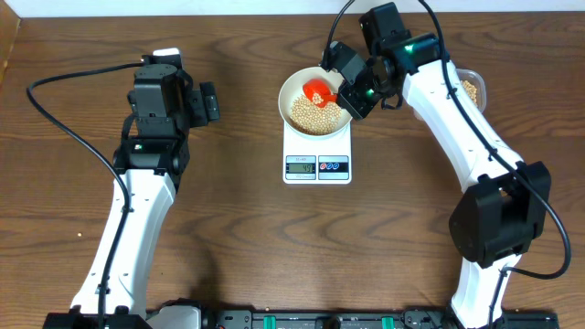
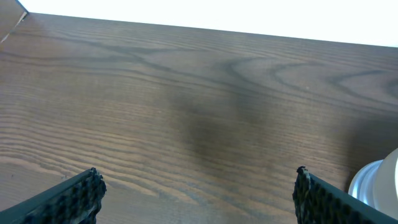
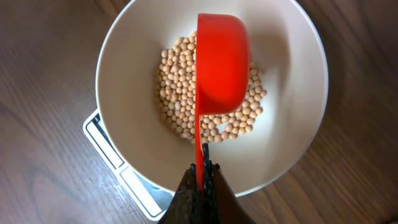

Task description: Scoop item into bowl and weigh 50g on scale

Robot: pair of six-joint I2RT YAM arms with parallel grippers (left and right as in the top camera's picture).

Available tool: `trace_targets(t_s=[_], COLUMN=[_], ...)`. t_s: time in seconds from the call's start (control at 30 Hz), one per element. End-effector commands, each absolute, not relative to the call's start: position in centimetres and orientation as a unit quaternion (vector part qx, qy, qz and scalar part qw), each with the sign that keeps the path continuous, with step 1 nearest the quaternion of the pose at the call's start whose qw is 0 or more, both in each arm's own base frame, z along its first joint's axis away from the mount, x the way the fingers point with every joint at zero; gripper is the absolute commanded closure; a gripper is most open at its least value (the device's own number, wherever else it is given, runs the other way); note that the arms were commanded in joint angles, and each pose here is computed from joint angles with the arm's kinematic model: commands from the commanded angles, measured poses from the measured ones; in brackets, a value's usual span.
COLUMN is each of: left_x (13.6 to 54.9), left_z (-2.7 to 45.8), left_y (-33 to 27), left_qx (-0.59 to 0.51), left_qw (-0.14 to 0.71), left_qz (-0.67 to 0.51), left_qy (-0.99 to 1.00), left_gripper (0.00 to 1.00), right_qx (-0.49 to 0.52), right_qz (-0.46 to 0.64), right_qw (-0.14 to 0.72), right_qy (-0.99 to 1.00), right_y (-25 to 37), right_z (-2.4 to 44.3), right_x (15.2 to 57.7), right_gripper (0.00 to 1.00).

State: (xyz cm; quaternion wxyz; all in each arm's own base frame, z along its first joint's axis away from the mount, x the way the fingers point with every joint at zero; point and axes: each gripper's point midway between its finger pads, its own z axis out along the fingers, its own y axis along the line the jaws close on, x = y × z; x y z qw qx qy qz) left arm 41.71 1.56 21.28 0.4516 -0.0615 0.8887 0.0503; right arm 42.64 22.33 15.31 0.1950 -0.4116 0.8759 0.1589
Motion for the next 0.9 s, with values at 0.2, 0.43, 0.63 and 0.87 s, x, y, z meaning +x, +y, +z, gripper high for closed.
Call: trace_targets(t_s=[0.2, 0.43, 0.63, 0.87], left_x=[41.9, 41.9, 41.9, 41.9], left_z=[21.3, 21.3, 21.3, 21.3], left_y=[1.7, 1.7, 1.7, 1.7], left_qx=[-0.055, -0.055, -0.055, -0.055], left_qw=[0.451, 0.452, 0.451, 0.452], left_qz=[0.054, 0.054, 0.054, 0.054], left_qy=[0.889, 0.889, 0.889, 0.889], left_gripper=[0.01, 0.01, 0.01, 0.01], right_qx=[-0.367, -0.347, -0.347, -0.347], right_qz=[0.256, 0.272, 0.272, 0.271], right_qw=[0.225, 0.228, 0.228, 0.227], right_qy=[0.865, 0.868, 0.868, 0.869], right_y=[21.8, 20.8, 20.7, 20.7], right_z=[19.0, 19.4, 19.3, 19.3], right_x=[43.1, 43.6, 43.6, 43.6], right_gripper=[0.99, 0.99, 0.99, 0.99])
